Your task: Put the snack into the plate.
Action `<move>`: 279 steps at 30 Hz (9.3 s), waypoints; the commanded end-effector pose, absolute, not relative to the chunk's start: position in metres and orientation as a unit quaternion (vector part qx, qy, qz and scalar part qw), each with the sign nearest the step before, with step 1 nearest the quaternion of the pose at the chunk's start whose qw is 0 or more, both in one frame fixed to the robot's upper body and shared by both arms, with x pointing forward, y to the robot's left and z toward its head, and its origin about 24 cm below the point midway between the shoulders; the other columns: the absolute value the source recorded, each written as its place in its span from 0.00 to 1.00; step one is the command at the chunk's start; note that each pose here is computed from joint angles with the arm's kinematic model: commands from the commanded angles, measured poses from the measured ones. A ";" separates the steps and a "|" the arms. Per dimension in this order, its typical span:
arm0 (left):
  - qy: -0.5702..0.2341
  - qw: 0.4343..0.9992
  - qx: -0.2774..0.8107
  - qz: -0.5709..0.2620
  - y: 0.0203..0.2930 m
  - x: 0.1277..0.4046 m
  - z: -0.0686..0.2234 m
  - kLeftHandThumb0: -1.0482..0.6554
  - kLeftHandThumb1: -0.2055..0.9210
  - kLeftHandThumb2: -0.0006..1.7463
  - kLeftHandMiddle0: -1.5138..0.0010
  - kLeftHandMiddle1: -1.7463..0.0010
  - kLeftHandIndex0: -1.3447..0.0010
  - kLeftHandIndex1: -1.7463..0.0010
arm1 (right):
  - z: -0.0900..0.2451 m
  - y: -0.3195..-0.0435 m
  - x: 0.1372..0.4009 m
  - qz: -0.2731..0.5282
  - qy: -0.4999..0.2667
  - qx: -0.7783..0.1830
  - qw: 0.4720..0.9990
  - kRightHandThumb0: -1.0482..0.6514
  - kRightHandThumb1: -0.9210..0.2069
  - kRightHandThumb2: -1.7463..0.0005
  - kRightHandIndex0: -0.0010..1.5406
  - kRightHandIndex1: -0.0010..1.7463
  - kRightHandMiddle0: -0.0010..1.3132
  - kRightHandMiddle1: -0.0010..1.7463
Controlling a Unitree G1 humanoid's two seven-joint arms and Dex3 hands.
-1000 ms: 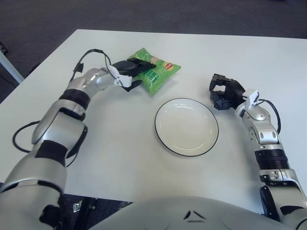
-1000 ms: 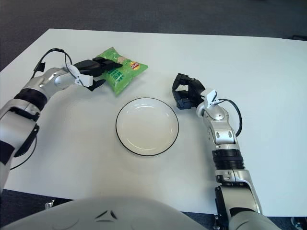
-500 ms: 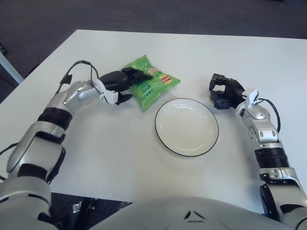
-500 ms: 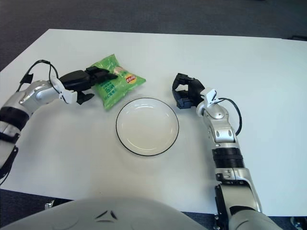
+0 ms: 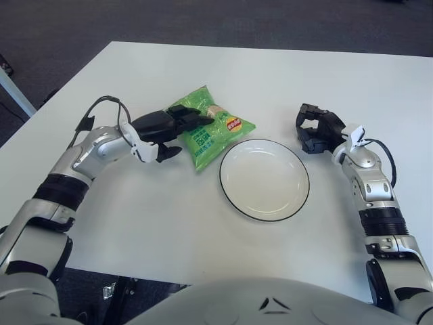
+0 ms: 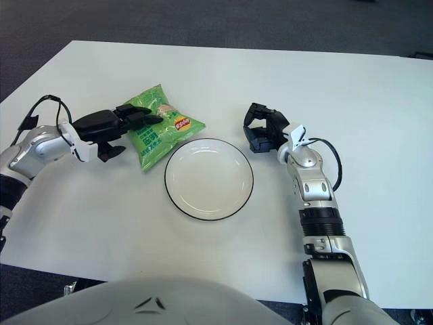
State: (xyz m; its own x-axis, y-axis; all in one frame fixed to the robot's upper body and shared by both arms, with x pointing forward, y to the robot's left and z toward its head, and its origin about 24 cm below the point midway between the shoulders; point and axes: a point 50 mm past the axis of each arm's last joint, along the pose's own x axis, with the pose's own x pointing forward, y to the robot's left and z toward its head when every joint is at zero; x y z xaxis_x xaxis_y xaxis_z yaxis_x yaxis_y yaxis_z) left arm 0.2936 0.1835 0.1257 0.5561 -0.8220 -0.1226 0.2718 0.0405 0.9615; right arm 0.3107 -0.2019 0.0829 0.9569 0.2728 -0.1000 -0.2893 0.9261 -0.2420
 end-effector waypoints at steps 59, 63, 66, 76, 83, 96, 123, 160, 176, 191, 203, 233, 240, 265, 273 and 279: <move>-0.423 0.552 0.675 -0.247 0.172 0.341 0.177 0.03 0.98 0.15 1.00 1.00 1.00 0.99 | 0.045 -0.211 0.302 0.143 0.130 -0.155 0.969 0.35 0.45 0.31 0.81 1.00 0.41 1.00; -0.417 0.543 0.671 -0.286 0.163 0.346 0.175 0.04 0.97 0.15 1.00 1.00 1.00 0.99 | 0.045 -0.211 0.302 0.143 0.130 -0.154 0.969 0.35 0.46 0.31 0.81 1.00 0.42 1.00; -0.406 0.541 0.669 -0.307 0.160 0.351 0.170 0.04 0.96 0.14 1.00 1.00 1.00 1.00 | 0.045 -0.211 0.302 0.143 0.129 -0.152 0.969 0.35 0.46 0.31 0.81 1.00 0.42 1.00; -0.367 0.515 0.672 -0.386 0.154 0.353 0.160 0.03 0.92 0.13 1.00 1.00 1.00 1.00 | 0.045 -0.210 0.302 0.148 0.129 -0.150 0.969 0.35 0.46 0.31 0.81 1.00 0.42 1.00; -0.310 0.467 0.690 -0.458 0.148 0.354 0.159 0.02 0.91 0.13 1.00 1.00 1.00 1.00 | 0.047 -0.210 0.301 0.146 0.128 -0.151 0.969 0.35 0.46 0.31 0.81 1.00 0.42 1.00; -0.154 0.411 0.712 -0.548 0.137 0.361 0.156 0.12 0.69 0.28 1.00 1.00 1.00 1.00 | 0.049 -0.209 0.299 0.140 0.131 -0.148 0.970 0.35 0.46 0.31 0.81 1.00 0.42 1.00; -0.161 0.432 0.697 -0.549 0.118 0.349 0.126 0.05 0.81 0.27 0.92 0.13 1.00 0.49 | 0.050 -0.209 0.299 0.148 0.130 -0.148 0.969 0.35 0.44 0.32 0.80 1.00 0.40 1.00; -0.322 0.710 0.597 -0.189 0.167 0.361 0.129 0.33 0.41 0.80 0.16 0.00 0.51 0.00 | 0.047 -0.212 0.302 0.149 0.130 -0.145 0.970 0.36 0.41 0.34 0.79 1.00 0.39 1.00; -0.408 0.729 0.531 -0.143 0.158 0.353 0.171 0.33 0.42 0.79 0.18 0.00 0.52 0.00 | 0.045 -0.214 0.304 0.157 0.127 -0.139 0.970 0.36 0.40 0.35 0.79 1.00 0.38 1.00; -0.485 0.728 0.447 -0.186 0.127 0.323 0.179 0.33 0.43 0.78 0.17 0.00 0.53 0.00 | 0.045 -0.214 0.304 0.149 0.133 -0.153 0.968 0.36 0.40 0.35 0.79 1.00 0.38 1.00; -0.538 0.699 0.417 -0.221 0.105 0.305 0.197 0.33 0.41 0.80 0.16 0.00 0.51 0.00 | 0.044 -0.214 0.305 0.147 0.136 -0.149 0.968 0.36 0.39 0.36 0.78 1.00 0.37 1.00; -0.579 0.596 0.423 -0.361 0.039 0.264 0.183 0.33 0.42 0.79 0.17 0.00 0.52 0.00 | 0.047 -0.209 0.307 0.147 0.137 -0.134 0.970 0.36 0.41 0.34 0.75 1.00 0.39 1.00; -0.588 0.561 0.450 -0.371 0.028 0.270 0.182 0.33 0.43 0.78 0.18 0.00 0.53 0.00 | 0.047 -0.207 0.308 0.151 0.139 -0.137 0.969 0.36 0.41 0.34 0.76 1.00 0.39 1.00; -0.530 0.534 0.475 -0.457 0.029 0.283 0.152 0.23 0.91 0.38 0.81 0.15 0.98 0.31 | 0.046 -0.209 0.311 0.147 0.129 -0.181 0.964 0.35 0.44 0.32 0.80 1.00 0.40 1.00; -0.463 0.529 0.481 -0.523 0.028 0.287 0.153 0.17 1.00 0.42 0.92 0.55 1.00 0.56 | 0.049 -0.208 0.312 0.152 0.130 -0.217 0.956 0.35 0.45 0.31 0.81 1.00 0.41 1.00; -0.434 0.528 0.468 -0.560 0.027 0.285 0.156 0.13 1.00 0.46 0.95 0.67 1.00 0.69 | 0.041 -0.210 0.311 0.155 0.136 -0.181 0.961 0.35 0.43 0.32 0.80 1.00 0.40 1.00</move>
